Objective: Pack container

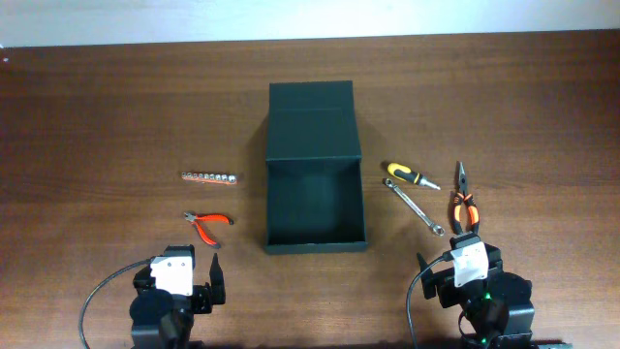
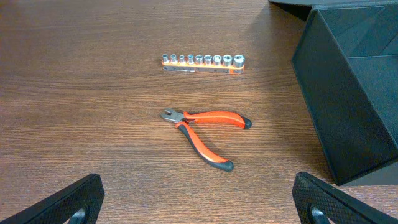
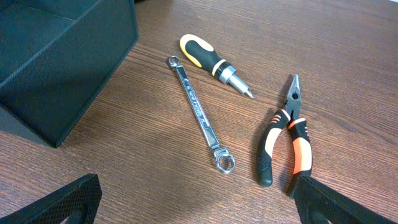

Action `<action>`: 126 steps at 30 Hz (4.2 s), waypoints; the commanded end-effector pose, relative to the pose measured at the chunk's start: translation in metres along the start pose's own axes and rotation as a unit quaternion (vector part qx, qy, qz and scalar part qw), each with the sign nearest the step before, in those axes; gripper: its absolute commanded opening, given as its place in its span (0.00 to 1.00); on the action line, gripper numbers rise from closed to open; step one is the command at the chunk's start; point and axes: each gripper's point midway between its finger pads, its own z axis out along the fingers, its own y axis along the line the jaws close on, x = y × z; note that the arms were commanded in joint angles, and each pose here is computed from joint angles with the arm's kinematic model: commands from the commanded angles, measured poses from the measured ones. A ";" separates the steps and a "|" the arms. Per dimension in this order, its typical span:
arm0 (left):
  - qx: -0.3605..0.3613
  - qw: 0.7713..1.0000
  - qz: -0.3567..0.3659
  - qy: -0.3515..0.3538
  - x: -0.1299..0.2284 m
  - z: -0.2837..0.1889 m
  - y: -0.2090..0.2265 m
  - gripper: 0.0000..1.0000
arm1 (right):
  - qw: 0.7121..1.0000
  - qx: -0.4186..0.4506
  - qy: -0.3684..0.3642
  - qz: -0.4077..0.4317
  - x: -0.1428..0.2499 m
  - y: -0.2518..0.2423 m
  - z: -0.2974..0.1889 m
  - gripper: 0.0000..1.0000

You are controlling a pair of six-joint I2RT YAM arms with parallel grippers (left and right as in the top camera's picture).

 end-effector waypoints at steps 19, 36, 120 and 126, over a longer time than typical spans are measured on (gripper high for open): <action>0.002 1.000 0.009 -0.002 0.001 0.001 -0.001 0.99 | 1.000 0.012 -0.002 0.005 0.001 -0.004 0.001 0.99; 0.002 1.000 0.009 -0.002 0.001 0.001 -0.001 0.99 | 1.000 0.012 -0.002 0.005 0.001 -0.004 0.001 0.99; 0.002 1.000 0.009 -0.002 0.001 0.001 -0.001 0.99 | 0.929 0.138 0.235 0.251 -0.157 -0.111 0.044 0.99; 0.002 1.000 0.009 -0.002 0.001 0.001 -0.001 0.99 | 0.907 0.147 0.265 0.293 -0.130 -0.143 0.024 0.99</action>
